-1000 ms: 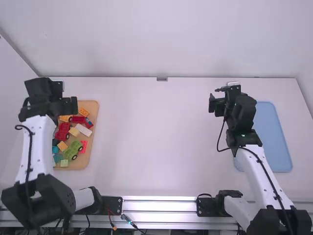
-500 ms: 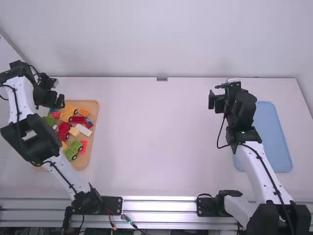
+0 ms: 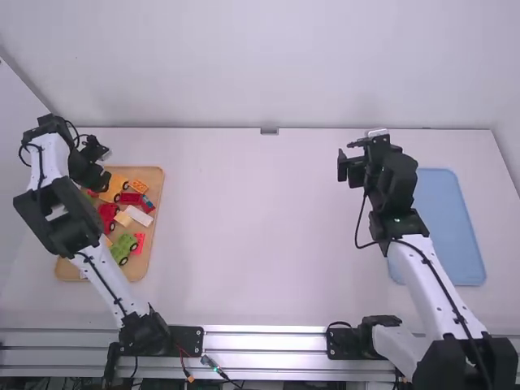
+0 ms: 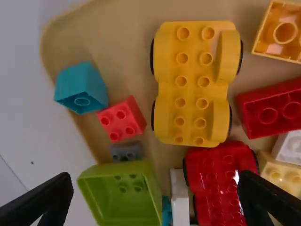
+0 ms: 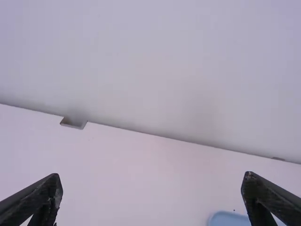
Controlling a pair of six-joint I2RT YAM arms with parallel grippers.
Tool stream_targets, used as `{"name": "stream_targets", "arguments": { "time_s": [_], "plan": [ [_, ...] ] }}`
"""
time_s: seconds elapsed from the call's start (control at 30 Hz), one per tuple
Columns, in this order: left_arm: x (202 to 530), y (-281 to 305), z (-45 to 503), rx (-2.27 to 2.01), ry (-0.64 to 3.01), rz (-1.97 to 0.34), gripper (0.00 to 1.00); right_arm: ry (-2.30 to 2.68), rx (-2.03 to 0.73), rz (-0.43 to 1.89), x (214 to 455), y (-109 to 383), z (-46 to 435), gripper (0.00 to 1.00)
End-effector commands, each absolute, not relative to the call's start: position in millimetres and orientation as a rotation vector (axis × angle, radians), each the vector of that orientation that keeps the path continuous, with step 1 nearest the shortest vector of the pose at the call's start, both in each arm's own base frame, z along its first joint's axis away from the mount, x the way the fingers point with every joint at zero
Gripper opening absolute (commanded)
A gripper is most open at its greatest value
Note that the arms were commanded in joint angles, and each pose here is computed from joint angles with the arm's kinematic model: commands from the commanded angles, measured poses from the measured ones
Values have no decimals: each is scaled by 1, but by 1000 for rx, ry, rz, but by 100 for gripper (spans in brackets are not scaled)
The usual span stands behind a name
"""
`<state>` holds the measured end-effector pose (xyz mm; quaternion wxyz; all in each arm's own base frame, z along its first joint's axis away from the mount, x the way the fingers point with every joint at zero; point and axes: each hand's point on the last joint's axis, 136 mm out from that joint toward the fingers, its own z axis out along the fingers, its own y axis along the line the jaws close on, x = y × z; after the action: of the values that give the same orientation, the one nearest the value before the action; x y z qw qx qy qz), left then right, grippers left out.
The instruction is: Assemble lego blocks to make yellow taxi
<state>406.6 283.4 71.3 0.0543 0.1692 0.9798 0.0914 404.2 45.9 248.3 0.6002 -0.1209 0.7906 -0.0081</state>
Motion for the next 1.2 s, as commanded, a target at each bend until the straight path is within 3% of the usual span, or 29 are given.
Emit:
{"name": "stream_targets", "arguments": {
  "time_s": [0.0, 0.13, 1.17],
  "plan": [
    [401, 277, 51, 570, 3006, 239, 91, 1799, -327, -34, 408, 53, 262, 99],
    [402, 268, 36, 582, 2981, 175, 85, 1793, -388, -45, 406, 63, 260, 99],
    [399, 260, -8, 434, 2911, 43, 75, 1807, -446, -51, 402, 74, 254, 99]
  ]
}}
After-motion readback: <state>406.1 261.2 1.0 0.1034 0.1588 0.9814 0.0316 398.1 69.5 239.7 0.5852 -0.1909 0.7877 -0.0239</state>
